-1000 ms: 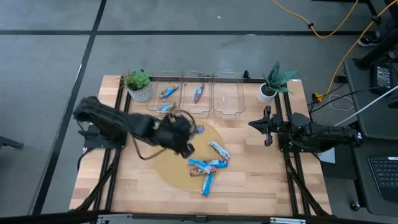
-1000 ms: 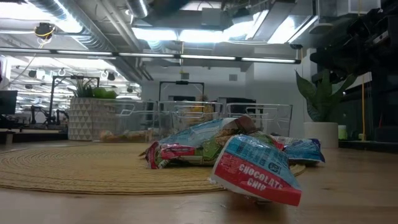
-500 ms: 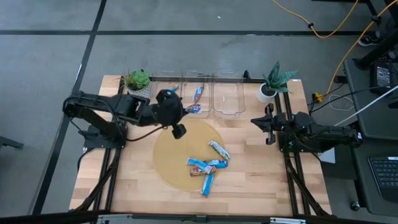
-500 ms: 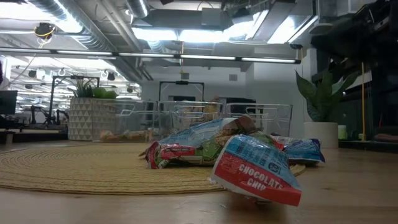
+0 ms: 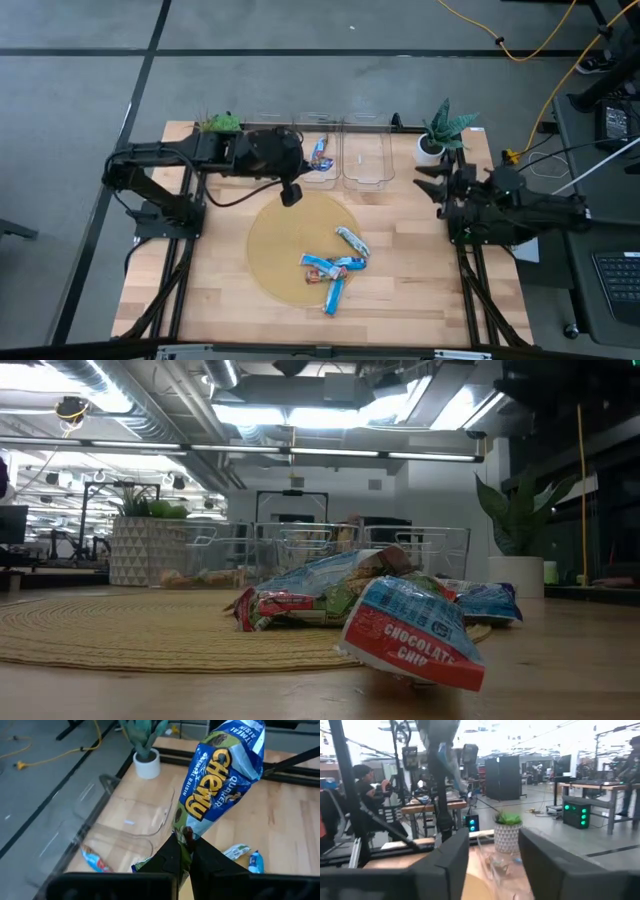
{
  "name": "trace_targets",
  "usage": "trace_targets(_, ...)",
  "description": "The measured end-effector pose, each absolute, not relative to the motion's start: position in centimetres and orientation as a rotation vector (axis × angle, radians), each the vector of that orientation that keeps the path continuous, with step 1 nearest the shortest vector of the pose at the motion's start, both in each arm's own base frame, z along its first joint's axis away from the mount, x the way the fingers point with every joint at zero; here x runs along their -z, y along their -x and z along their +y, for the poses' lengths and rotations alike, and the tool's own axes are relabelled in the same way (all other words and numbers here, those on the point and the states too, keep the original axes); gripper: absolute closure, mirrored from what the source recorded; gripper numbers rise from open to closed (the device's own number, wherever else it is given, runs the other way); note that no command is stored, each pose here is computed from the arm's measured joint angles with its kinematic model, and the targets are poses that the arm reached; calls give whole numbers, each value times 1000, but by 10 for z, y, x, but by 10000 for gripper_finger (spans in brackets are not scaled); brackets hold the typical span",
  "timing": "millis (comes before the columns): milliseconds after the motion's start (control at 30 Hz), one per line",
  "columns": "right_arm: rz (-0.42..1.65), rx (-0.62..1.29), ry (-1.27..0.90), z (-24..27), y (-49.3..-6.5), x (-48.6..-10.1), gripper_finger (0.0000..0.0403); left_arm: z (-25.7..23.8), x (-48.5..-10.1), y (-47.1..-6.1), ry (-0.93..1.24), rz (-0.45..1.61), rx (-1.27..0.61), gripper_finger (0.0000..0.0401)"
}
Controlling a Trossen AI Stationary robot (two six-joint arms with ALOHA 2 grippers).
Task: Pick and place Granola Bars by type
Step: Put the blue granola bar into the right transparent bin
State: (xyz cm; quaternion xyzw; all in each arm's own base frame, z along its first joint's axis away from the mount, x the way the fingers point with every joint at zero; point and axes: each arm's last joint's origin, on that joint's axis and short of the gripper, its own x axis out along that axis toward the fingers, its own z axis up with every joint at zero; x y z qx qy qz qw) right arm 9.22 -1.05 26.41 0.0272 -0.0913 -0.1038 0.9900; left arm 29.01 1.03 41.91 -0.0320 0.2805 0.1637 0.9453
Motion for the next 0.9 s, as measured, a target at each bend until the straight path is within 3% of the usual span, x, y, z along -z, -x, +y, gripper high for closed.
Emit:
trace_targets(367,-107,225,-25,-13,-126,-334,161,31,-427,-294,20,491,-261,393)
trace_targets(900,14,153,60,-17,-204,-378,72,35,-435,-298,-17,401,-257,392)
